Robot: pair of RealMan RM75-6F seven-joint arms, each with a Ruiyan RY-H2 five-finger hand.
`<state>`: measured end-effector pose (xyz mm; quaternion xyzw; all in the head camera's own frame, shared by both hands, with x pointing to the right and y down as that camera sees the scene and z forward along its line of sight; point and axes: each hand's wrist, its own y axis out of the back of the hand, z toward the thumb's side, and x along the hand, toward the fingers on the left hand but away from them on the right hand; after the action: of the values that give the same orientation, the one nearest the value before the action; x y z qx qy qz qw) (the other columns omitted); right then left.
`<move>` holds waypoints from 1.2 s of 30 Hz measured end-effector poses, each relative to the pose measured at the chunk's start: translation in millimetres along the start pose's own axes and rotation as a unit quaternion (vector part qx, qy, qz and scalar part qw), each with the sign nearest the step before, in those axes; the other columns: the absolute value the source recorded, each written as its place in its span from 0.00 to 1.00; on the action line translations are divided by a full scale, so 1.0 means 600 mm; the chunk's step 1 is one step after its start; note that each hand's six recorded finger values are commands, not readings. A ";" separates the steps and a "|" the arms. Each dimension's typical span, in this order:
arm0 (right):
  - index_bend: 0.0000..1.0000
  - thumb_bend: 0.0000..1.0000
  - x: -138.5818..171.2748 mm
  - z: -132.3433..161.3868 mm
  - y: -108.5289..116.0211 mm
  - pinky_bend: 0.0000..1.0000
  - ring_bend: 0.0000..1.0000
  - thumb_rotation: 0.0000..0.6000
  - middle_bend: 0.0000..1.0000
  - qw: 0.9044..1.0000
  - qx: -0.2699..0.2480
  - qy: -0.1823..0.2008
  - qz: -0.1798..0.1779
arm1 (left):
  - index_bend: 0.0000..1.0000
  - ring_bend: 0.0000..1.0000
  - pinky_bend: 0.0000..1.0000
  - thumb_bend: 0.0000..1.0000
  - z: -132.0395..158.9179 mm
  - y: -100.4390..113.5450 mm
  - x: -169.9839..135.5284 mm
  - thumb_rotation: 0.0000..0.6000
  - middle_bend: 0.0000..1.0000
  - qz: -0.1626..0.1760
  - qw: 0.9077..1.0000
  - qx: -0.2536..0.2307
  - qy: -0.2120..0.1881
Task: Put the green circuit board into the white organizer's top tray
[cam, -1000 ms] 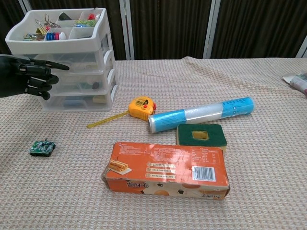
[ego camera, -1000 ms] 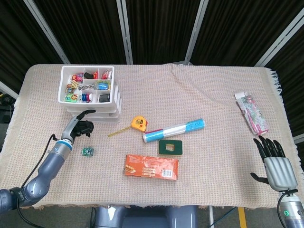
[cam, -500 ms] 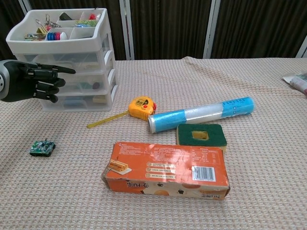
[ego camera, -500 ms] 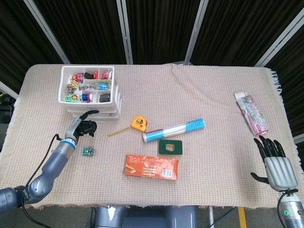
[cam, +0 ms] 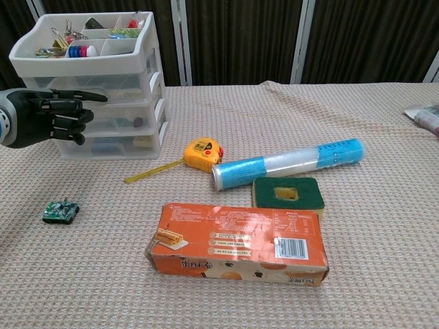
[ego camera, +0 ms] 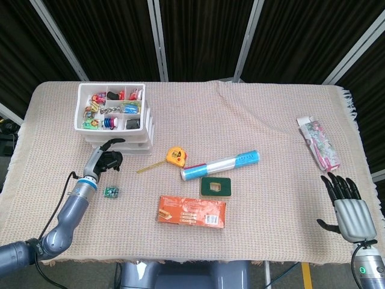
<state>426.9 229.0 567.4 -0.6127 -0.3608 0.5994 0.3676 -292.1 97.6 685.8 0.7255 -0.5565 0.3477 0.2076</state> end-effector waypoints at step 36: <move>0.04 0.00 0.000 -0.001 0.001 0.00 0.00 1.00 0.00 1.000 0.000 -0.004 -0.003 | 0.33 0.78 0.64 0.91 -0.027 0.002 -0.046 1.00 0.77 -0.021 1.000 -0.009 -0.012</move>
<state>427.3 228.7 567.1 -0.6095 -0.3638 0.6008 0.3677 -301.4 126.7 676.1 0.7393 -0.5466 0.3291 0.2151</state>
